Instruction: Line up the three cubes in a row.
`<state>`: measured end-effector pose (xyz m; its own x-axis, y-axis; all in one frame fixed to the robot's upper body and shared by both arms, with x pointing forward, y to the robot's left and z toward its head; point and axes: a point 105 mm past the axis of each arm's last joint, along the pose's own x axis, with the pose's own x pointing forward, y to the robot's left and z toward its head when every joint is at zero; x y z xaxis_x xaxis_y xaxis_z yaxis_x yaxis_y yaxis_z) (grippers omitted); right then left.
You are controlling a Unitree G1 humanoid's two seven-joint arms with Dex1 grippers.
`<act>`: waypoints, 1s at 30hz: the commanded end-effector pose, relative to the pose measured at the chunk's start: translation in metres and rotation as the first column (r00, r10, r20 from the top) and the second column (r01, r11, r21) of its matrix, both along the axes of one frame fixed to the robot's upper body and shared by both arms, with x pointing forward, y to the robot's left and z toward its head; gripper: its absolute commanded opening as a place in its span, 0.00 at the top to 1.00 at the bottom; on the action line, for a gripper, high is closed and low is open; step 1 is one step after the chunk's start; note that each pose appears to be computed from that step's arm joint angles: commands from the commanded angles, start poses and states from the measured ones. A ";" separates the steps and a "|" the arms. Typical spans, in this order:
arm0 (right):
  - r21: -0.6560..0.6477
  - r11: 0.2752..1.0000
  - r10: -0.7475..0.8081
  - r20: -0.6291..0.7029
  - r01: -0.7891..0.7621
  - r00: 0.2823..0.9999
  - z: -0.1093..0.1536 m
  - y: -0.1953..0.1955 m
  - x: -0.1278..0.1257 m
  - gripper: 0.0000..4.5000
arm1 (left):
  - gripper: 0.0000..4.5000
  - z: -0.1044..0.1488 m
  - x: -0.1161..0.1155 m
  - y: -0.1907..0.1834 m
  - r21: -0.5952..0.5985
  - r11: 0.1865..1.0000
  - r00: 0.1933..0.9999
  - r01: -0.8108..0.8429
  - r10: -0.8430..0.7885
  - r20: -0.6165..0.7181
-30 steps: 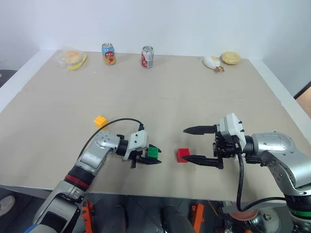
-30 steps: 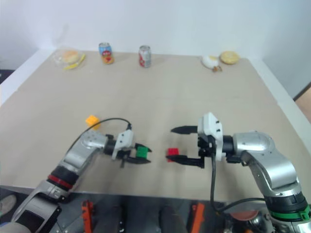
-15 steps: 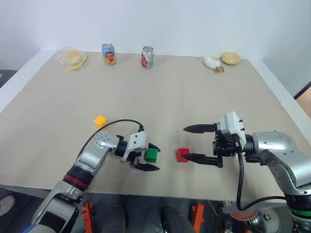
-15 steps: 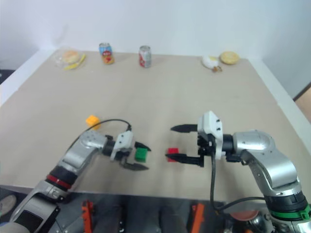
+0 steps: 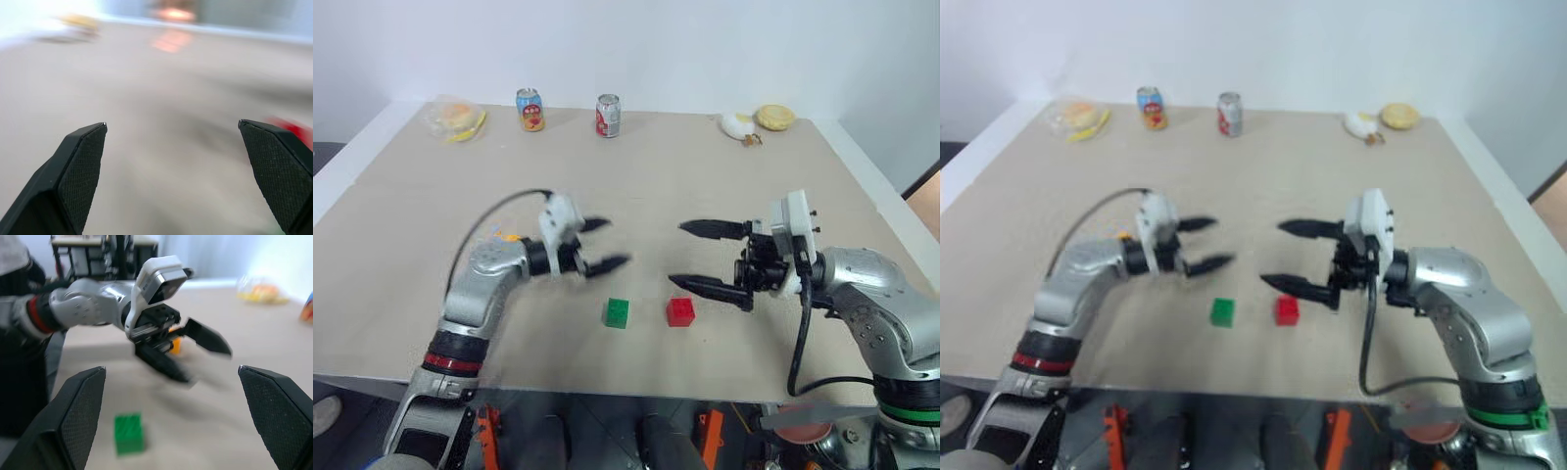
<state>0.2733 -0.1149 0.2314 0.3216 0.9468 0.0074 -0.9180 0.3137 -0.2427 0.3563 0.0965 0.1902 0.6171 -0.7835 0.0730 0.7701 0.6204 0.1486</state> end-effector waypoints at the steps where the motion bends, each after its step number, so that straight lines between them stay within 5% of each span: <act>1: 0.046 0.999 0.006 0.055 -0.008 0.998 0.014 0.011 0.005 0.00 | 0.01 0.009 -0.005 0.026 -0.046 0.987 0.987 -0.156 0.157 0.020; 11: 0.032 0.996 0.083 0.063 -0.085 0.995 0.003 0.040 0.023 0.00 | 0.01 -0.011 0.006 0.116 0.070 0.926 0.928 -0.370 0.371 -0.009; 30: 0.029 0.998 0.059 0.103 -0.063 0.993 0.004 0.045 0.028 0.00 | 0.01 -0.072 0.020 0.121 0.246 0.906 0.911 -0.345 0.386 -0.143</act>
